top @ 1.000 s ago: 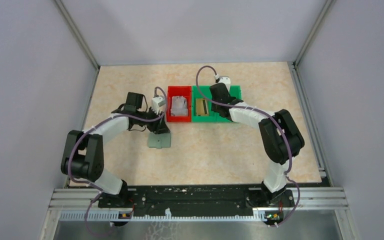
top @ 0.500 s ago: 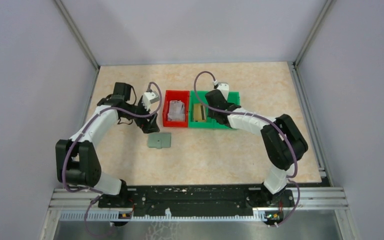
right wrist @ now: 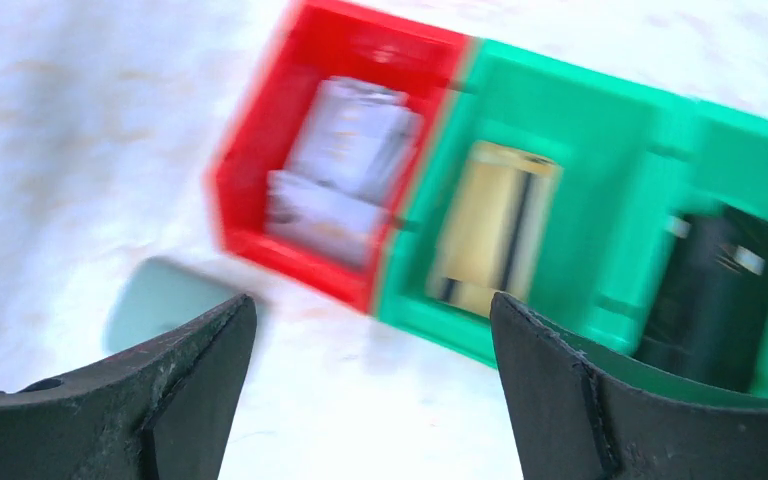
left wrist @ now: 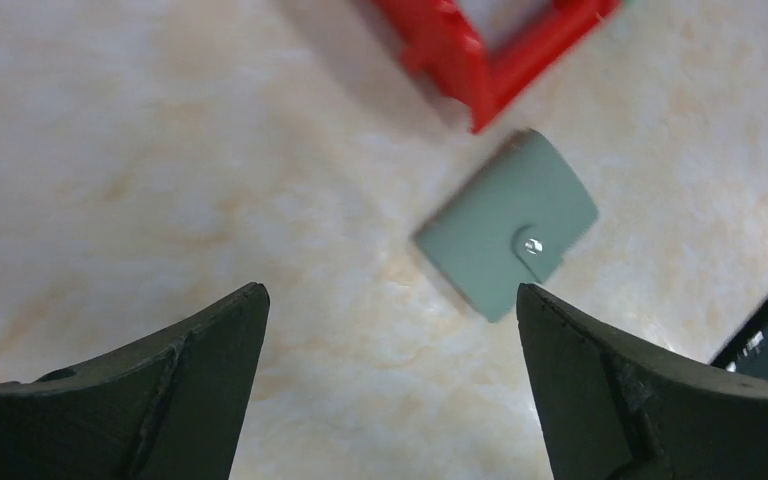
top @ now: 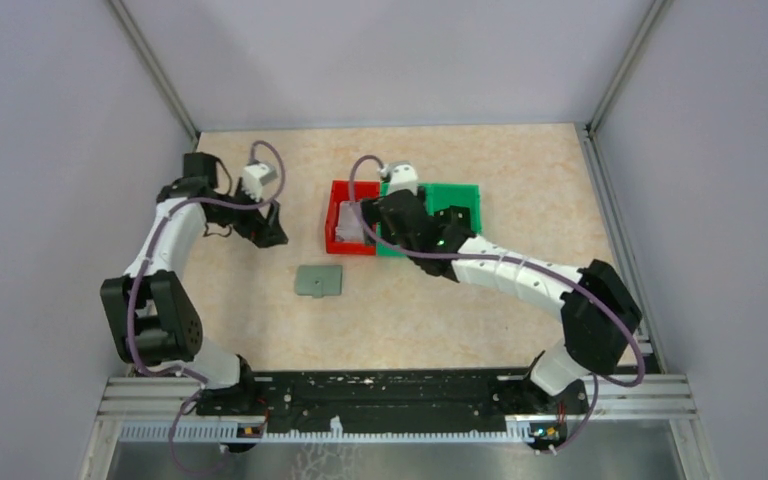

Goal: Take the credit cards out of the card holder
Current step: Move the storage box to the center of the board, then move the card holder to the center of the board.

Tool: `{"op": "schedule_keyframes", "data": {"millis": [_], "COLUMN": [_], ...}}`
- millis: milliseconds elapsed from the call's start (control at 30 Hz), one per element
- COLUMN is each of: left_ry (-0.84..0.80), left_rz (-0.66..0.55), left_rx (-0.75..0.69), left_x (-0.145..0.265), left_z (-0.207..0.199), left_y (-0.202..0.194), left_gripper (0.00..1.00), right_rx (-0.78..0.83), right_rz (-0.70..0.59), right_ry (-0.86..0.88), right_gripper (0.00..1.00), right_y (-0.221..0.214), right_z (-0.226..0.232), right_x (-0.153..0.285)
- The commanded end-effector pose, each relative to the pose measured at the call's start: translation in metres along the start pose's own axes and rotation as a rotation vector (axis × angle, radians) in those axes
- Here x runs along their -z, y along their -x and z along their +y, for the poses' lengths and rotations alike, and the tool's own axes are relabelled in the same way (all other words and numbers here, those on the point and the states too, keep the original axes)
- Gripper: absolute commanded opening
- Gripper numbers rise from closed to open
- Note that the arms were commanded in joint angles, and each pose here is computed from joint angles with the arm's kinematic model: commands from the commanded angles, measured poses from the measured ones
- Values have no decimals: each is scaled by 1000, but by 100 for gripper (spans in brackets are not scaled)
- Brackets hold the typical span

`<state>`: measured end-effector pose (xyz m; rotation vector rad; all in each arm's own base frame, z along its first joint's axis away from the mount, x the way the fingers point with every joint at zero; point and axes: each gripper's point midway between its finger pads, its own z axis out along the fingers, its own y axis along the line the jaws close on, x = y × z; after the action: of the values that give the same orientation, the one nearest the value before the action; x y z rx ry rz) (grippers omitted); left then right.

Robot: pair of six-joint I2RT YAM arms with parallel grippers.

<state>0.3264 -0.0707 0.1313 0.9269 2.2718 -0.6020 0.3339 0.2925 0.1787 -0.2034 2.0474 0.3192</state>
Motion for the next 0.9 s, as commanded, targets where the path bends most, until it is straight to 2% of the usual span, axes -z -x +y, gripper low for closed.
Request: {"op": "schedule_keyframes", "data": {"millis": [0,167,300,533,667,867], "left_ry": [82,103,80,47,1,-25], "left_rz": [-115,-136,-194,-230,-256,-274], "left_rx": [152,243,295,319,317,320], "left_x": [40,66,81,86,85,86], "left_z": [45,52,46,34,23,19], "left_y": [25,26,33,36,39,43], "left_gripper": [99,99,99,99,99,99], "right_rx": [172,358,459,524,550,537], "right_rz": [-30,90,219,293,278,250], "right_ry": [293,518,497,384,297,273], "right_gripper": [86,86,86,81,77,75], "right_y": [13,-42,-97,-143,-150,-149], "right_z": [108,215,246,239,221,209], "right_x": [11,6,-29,-74,-85,-82]}}
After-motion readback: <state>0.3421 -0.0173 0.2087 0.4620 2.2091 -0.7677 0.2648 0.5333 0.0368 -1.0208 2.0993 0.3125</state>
